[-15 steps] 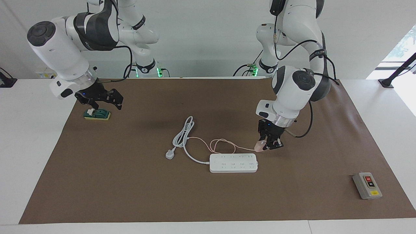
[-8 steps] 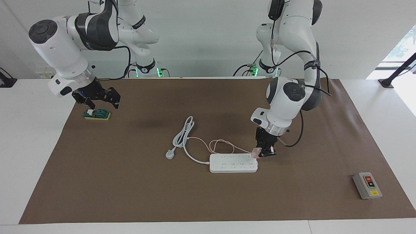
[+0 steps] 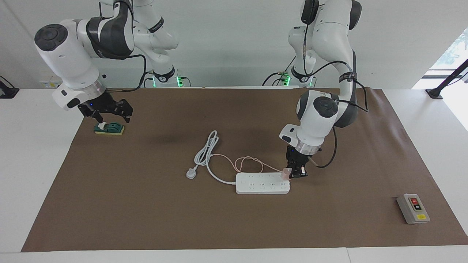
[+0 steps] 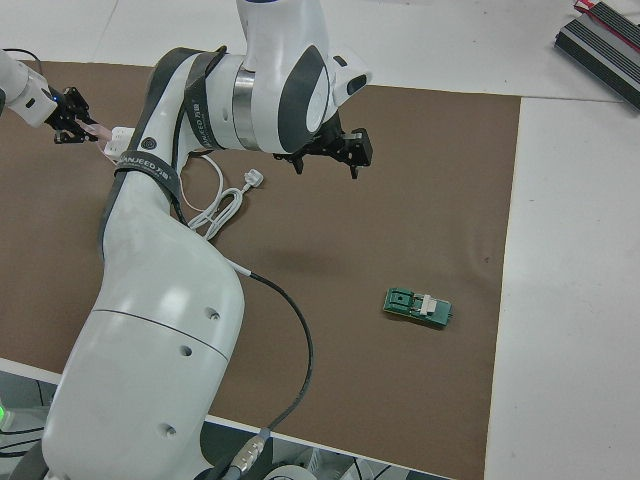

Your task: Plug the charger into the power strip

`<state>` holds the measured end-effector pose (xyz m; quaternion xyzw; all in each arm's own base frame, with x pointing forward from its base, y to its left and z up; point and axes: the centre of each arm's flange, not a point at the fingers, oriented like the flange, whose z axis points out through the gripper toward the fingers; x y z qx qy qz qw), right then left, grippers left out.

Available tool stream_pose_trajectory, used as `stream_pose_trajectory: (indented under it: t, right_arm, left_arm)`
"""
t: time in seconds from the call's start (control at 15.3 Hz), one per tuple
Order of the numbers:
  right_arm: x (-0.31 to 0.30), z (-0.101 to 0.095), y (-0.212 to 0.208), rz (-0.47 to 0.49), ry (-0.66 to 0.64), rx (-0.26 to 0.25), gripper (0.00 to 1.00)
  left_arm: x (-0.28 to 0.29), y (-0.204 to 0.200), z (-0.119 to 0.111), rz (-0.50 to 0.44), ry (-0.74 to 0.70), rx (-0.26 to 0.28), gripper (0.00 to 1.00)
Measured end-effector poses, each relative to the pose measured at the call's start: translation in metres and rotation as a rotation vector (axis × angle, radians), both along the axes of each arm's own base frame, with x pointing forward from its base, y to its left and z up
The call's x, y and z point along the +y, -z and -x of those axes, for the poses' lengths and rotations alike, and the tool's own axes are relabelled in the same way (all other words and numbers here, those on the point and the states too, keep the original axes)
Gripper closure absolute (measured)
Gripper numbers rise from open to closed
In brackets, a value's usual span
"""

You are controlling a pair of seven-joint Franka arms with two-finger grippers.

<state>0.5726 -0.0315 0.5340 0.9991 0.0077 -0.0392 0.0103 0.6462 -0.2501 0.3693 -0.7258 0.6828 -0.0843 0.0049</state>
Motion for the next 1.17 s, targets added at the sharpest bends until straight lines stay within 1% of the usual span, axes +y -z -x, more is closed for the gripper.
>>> stream_pose_trajectory:
  t: [0.2,0.39,0.59,0.85,0.98,1.17]
  right_arm:
    - [0.0,0.001,0.001,-0.003,-0.035,0.007,0.0]
    - [0.0,0.002,0.001,-0.004,-0.045,0.018,0.0]
    - [0.0,0.005,0.003,-0.006,-0.048,0.043,0.0]
    - [0.001,0.006,0.003,-0.007,-0.05,0.048,0.0]
    - [0.003,0.006,0.0,-0.006,-0.051,0.043,0.0]
    - [0.004,0.014,-0.023,0.0,-0.053,0.002,0.0]
  left_arm:
    - [-0.003,0.002,0.002,-0.003,0.007,0.003,0.97]
    - [-0.005,0.004,0.004,-0.005,0.011,0.005,0.97]
    - [-0.005,0.006,0.005,-0.005,0.012,0.005,0.97]
    - [-0.005,0.009,0.005,-0.021,0.023,-0.001,0.97]
    - [-0.005,0.01,0.006,-0.023,0.025,-0.005,0.97]
    - [-0.008,0.012,0.007,-0.021,0.029,-0.01,0.97]
